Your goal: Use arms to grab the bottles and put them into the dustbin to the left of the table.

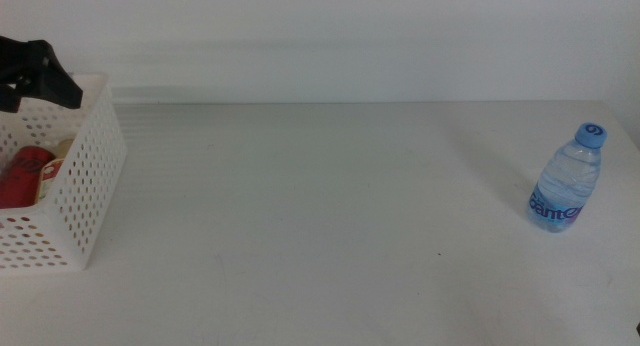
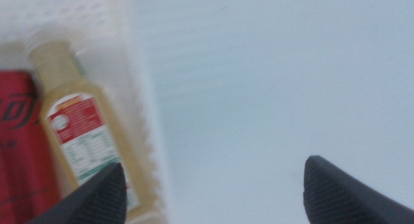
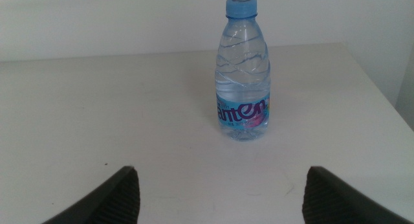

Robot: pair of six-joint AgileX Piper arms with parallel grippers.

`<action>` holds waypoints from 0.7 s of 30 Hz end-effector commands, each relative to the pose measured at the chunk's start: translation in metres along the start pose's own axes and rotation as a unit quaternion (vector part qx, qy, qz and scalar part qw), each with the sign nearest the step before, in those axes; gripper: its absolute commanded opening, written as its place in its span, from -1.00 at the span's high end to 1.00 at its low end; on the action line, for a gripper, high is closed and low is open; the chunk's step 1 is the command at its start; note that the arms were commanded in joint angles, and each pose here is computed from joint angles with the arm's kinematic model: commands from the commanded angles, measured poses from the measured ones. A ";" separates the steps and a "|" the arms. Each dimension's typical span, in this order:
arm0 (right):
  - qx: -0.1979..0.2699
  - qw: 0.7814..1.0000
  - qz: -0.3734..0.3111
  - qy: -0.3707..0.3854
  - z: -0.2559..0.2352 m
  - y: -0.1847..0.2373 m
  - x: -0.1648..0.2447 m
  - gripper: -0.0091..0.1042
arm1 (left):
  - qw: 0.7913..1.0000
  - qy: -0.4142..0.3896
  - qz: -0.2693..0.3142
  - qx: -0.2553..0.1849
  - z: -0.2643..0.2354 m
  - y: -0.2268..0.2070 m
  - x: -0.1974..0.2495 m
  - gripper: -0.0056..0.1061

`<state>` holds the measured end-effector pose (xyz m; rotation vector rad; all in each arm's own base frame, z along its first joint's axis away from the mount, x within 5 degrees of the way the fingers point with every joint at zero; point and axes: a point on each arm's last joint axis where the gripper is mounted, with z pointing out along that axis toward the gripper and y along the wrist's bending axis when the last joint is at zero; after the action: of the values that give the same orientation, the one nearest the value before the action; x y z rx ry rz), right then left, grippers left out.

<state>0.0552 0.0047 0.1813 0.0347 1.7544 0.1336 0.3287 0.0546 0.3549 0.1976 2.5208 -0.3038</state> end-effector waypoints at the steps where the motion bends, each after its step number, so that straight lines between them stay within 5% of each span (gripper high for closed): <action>1: 0.002 0.998 -0.009 -0.055 -0.003 0.000 -0.011 -0.32 | 0.996 -0.090 0.026 0.006 -0.035 -0.024 0.003 -0.72; 21: 0.002 0.998 -0.009 -0.055 -0.003 0.000 -0.011 -0.32 | 0.946 -0.323 0.024 0.021 -0.104 -0.097 0.103 -0.72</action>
<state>0.0552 0.0047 0.1813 0.0347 1.7544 0.1336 0.1726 -0.0026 0.3799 0.1880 1.9570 -0.3282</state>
